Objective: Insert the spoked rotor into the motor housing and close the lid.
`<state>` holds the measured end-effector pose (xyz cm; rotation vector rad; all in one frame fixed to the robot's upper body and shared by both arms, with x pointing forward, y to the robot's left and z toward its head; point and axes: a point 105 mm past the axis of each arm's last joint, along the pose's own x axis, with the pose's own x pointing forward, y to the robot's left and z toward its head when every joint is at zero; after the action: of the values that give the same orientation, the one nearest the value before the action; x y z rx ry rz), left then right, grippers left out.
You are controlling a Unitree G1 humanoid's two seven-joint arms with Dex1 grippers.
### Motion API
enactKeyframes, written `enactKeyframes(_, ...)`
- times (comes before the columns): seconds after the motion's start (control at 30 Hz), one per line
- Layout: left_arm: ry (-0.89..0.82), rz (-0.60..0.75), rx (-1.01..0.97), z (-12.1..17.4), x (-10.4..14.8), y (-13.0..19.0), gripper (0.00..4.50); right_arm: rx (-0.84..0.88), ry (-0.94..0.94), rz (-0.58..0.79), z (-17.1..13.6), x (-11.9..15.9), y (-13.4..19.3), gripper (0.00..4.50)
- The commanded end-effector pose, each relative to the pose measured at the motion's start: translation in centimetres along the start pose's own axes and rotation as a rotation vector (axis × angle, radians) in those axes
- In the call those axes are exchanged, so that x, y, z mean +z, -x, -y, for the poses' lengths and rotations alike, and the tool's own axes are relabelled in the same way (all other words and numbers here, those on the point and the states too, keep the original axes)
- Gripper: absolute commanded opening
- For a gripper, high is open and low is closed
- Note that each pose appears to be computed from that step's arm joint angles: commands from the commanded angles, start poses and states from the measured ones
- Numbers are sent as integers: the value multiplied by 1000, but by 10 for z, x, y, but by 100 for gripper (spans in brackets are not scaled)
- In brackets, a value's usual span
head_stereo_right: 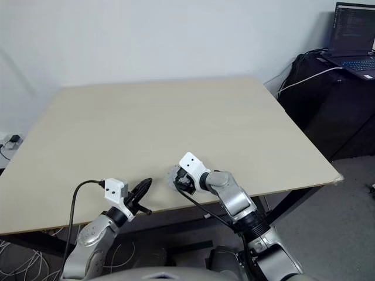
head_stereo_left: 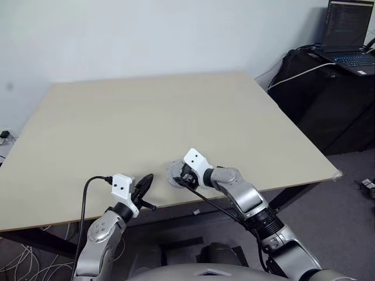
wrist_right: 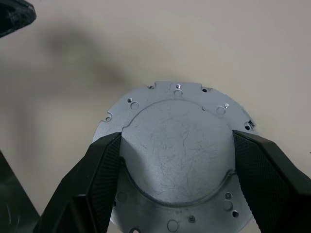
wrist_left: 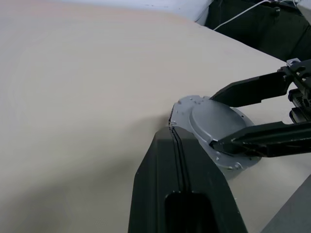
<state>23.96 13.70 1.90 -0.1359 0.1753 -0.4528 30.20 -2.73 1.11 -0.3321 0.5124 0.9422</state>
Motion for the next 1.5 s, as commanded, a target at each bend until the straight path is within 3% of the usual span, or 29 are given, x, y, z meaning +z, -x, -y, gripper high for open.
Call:
enactKeyframes(0.03, -25, 63, -10, 4, 16, -2, 0, 16, -15, -57, -1, -11, 0, 321)
enactKeyframes(0.43, -27, 63, -14, 5, 16, -3, 0, -98, -75, 11, 12, -4, -3, 321)
enactKeyframes(0.83, -27, 59, -19, 5, 15, -5, 0, -180, -129, -21, 27, -11, -1, 321)
enactKeyframes(1.27, -27, 50, -17, 4, 13, -4, 0, -136, -84, 187, 24, 16, 2, 321)
enactKeyframes(1.5, -27, 47, -18, 5, 12, -3, 0, -145, -95, 184, 25, 15, 1, 321)
